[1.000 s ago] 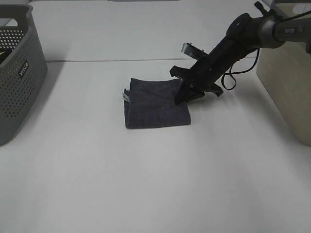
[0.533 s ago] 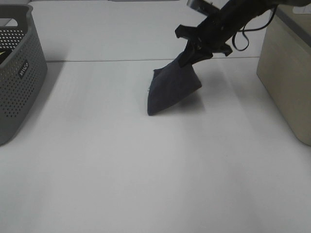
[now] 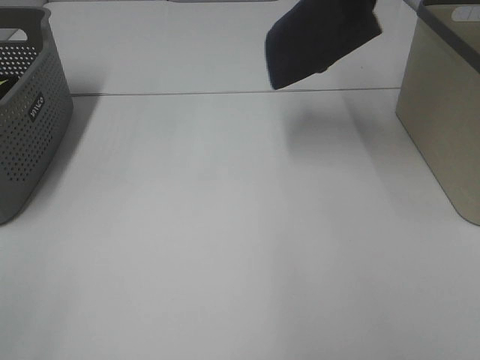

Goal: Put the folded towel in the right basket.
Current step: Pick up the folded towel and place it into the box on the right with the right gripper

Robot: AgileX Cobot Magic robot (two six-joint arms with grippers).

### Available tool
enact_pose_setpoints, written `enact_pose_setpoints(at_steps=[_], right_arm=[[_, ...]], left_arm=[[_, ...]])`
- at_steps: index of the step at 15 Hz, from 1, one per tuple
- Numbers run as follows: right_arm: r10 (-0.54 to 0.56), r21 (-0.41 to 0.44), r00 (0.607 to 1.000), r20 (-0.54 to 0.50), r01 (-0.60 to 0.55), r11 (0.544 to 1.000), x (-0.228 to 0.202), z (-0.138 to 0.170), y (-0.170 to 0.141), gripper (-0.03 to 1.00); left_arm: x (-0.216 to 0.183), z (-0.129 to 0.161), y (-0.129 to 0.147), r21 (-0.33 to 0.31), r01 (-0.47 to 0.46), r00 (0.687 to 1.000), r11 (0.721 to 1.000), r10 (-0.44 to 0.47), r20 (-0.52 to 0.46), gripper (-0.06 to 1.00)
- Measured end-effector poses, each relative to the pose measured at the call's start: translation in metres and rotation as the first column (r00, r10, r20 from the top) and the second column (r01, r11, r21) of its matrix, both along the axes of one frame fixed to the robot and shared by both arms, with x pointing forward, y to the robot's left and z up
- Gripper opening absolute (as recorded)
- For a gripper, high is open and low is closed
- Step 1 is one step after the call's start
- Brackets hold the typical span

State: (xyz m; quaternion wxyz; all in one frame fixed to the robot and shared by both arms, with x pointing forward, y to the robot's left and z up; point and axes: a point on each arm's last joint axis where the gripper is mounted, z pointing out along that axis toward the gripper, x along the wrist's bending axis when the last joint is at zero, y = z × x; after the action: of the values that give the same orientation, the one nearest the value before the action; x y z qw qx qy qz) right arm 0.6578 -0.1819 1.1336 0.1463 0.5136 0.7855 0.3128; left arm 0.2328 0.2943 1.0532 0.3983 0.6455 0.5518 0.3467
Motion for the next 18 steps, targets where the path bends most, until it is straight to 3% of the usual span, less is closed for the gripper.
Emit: enact_pose_setpoints(at_steps=[1,2,5,9,12,15,16,18], right_arm=[[-0.080,-0.072,0.996,0.044,0.083,0.994,-0.015,0.027,-0.024,0.04],[-0.125,-0.077,0.991,0.045,0.128,0.989,-0.021,0.036,-0.041,0.04],[-0.244,-0.062,0.969,0.036,0.245,0.967,-0.030,0.051,-0.091,0.04],[-0.443,-0.034,0.896,0.016,0.444,0.896,-0.040,0.056,-0.175,0.04],[-0.529,-0.044,0.848,-0.028,0.528,0.848,-0.044,0.035,-0.211,0.04],[-0.551,-0.065,0.831,-0.076,0.547,0.834,-0.041,-0.006,-0.217,0.05],[-0.556,-0.069,0.827,-0.086,0.551,0.831,-0.040,-0.018,-0.217,0.09],[-0.563,-0.077,0.822,-0.079,0.558,0.826,-0.039,-0.030,-0.219,0.28]], left_arm=[[0.000,0.000,0.000,0.000,0.000,1.000,1.000,0.000,0.000,0.98],[0.000,0.000,0.000,0.000,0.000,1.000,1.000,0.000,0.000,0.98],[0.000,0.000,0.000,0.000,0.000,1.000,1.000,0.000,0.000,0.98],[0.000,0.000,0.000,0.000,0.000,1.000,1.000,0.000,0.000,0.98],[0.000,0.000,0.000,0.000,0.000,1.000,1.000,0.000,0.000,0.98],[0.000,0.000,0.000,0.000,0.000,1.000,1.000,0.000,0.000,0.98],[0.000,0.000,0.000,0.000,0.000,1.000,1.000,0.000,0.000,0.98],[0.000,0.000,0.000,0.000,0.000,1.000,1.000,0.000,0.000,0.98]])
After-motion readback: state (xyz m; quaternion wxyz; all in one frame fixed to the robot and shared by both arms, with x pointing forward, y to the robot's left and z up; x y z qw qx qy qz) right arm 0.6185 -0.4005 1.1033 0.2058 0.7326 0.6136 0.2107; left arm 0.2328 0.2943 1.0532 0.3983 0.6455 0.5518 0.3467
